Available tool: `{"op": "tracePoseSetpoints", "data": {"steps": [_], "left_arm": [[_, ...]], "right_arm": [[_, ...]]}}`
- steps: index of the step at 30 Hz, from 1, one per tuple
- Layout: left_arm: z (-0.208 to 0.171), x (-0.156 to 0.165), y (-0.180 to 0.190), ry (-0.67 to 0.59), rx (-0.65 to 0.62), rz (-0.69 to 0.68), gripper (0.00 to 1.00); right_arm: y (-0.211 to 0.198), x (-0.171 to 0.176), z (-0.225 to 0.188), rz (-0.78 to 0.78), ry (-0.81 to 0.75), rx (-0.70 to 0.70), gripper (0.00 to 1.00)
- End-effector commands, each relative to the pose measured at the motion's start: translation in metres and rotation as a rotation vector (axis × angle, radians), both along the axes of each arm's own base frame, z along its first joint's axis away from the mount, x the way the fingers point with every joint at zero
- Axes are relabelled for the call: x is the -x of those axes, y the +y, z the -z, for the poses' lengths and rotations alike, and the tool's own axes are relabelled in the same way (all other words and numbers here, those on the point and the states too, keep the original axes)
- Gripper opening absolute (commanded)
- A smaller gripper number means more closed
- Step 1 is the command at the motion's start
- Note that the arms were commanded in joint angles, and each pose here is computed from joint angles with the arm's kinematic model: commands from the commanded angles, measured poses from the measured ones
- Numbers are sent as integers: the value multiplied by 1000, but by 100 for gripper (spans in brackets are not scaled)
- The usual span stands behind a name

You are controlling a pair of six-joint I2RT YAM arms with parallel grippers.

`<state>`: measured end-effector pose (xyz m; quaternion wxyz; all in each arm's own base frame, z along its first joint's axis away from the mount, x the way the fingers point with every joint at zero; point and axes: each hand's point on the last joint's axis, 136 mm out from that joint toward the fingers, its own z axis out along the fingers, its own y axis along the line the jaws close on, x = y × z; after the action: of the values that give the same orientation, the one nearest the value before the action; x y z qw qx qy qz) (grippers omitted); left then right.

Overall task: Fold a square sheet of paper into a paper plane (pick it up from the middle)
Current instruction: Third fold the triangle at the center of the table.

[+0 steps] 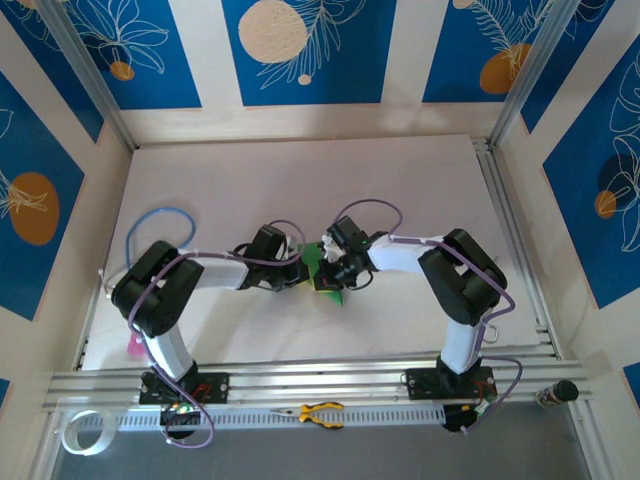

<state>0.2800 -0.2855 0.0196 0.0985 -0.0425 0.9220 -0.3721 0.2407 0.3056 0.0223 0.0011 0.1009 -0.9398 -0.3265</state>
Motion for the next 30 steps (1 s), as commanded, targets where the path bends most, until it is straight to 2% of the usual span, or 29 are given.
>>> {"op": "tracePoseSetpoints", "data": {"steps": [1,18,23,27,30], "left_arm": [[17,14,11,68,-71,6,0],[30,16,17,91,-112,-4,0],[30,16,18,93,-114,-5,0],[30,17,17,98,-106,-4,0],[29,17,16,97,-92,-17,0]], "right_arm": [[-9,13,14,-14,36,38,0],[-56,50,16,35,78,-16,0],[-75,65,26,46,93,31,1],[-73,63,9,53,87,19,2],[-79,49,-4,83,-3,54,3]]}}
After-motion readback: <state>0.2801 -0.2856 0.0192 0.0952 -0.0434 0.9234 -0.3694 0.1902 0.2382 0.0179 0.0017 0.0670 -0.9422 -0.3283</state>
